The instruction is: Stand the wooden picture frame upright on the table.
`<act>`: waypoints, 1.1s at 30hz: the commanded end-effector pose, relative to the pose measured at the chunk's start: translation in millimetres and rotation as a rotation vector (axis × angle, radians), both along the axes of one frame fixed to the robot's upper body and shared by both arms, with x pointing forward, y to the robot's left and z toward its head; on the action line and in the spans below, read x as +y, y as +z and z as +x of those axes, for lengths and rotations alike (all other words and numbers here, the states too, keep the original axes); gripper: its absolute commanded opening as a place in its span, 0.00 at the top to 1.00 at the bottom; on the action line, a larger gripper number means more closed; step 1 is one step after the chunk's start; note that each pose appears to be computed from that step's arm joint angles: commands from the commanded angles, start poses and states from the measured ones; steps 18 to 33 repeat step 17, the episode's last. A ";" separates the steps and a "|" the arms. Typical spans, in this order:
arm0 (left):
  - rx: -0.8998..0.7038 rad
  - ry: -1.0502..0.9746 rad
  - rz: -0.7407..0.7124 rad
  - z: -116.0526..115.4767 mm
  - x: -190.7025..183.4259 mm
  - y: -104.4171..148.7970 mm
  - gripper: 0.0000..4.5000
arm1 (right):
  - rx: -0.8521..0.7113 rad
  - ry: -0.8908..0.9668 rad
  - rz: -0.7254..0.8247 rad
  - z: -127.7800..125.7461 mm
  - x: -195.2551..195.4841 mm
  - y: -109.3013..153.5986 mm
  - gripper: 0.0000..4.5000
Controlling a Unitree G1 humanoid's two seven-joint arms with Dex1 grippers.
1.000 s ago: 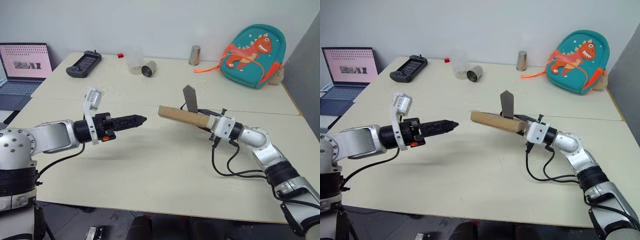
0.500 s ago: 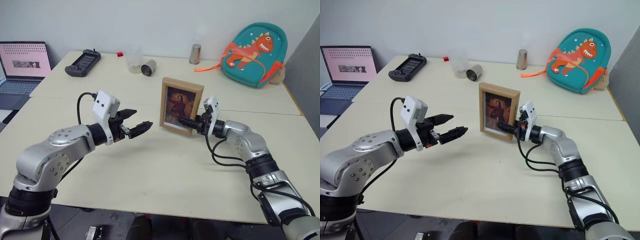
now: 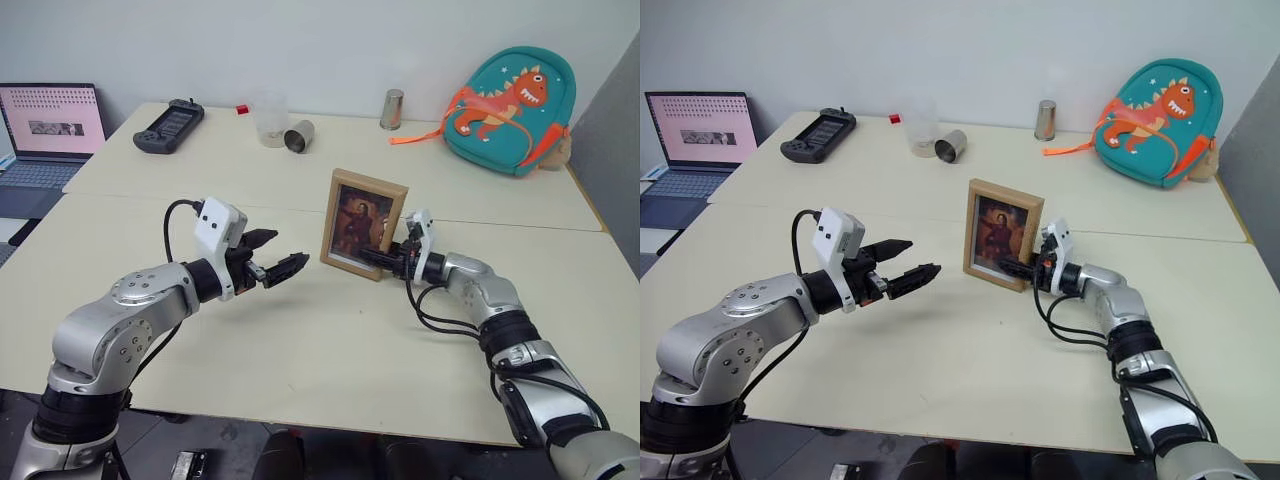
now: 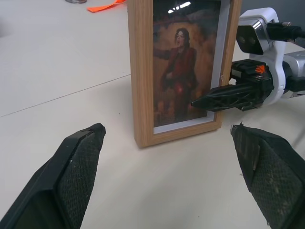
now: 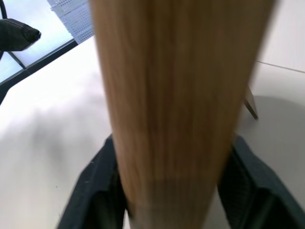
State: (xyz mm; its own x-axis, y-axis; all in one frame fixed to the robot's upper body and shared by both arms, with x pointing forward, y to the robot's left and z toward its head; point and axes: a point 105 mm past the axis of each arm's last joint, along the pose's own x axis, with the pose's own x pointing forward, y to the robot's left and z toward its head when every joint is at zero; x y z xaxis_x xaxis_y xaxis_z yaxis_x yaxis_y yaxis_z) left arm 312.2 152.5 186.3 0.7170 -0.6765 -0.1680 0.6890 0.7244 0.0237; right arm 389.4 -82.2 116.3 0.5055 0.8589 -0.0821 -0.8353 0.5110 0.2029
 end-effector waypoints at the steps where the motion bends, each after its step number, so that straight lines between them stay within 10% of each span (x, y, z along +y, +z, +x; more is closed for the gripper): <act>1: -0.044 0.020 -0.010 7.7 7.9 7.6 0.00 | -0.079 -0.016 -0.054 -7.7 -19.3 7.0 0.20; 5: -0.023 0.056 0.009 16.9 17.7 -1.9 0.00 | -0.111 -0.086 -0.158 -26.0 -56.9 0.8 0.01; 15: -0.045 0.058 0.016 32.5 25.5 2.6 0.00 | -0.225 -0.193 -0.239 -89.5 -75.1 53.5 0.01; 33: -0.040 0.046 0.030 32.4 26.0 2.3 0.00 | -0.221 -0.217 -0.238 -93.3 -72.8 58.2 0.01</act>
